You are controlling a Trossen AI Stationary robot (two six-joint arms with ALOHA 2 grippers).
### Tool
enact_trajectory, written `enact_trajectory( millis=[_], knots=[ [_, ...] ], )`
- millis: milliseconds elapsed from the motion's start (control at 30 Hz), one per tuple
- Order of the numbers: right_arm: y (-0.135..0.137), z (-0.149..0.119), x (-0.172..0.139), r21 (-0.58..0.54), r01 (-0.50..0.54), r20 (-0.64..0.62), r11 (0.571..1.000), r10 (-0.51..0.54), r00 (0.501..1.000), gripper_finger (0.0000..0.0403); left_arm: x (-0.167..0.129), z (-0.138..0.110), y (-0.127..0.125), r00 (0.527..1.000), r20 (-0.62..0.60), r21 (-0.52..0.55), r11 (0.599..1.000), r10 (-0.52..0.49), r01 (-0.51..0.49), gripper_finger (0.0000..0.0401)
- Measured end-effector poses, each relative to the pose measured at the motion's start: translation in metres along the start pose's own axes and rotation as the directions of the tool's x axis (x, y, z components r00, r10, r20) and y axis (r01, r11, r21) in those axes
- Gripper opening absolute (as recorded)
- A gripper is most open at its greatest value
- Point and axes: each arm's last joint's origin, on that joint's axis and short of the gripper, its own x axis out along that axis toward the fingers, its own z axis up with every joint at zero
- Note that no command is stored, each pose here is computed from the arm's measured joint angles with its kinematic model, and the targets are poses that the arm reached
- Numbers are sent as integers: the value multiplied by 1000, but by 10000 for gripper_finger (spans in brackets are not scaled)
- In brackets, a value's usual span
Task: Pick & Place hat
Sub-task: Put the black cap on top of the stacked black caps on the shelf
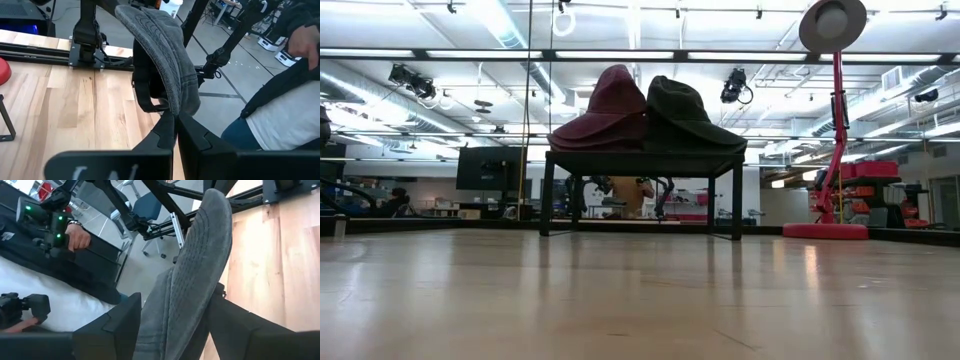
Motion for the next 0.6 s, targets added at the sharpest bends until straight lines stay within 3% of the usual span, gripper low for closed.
enact_trajectory(
  millis=[167,600],
  knots=[
    [3,-1,3,-1,-1,-7,1000,1,1000,184,0,0,0,1000,1,-3,1000,-1,1,11],
    [-5,0,12,51,-14,-27,999,15,1000,24,0,0,0,1000,-3,-4,1000,-16,16,14]
  ],
)
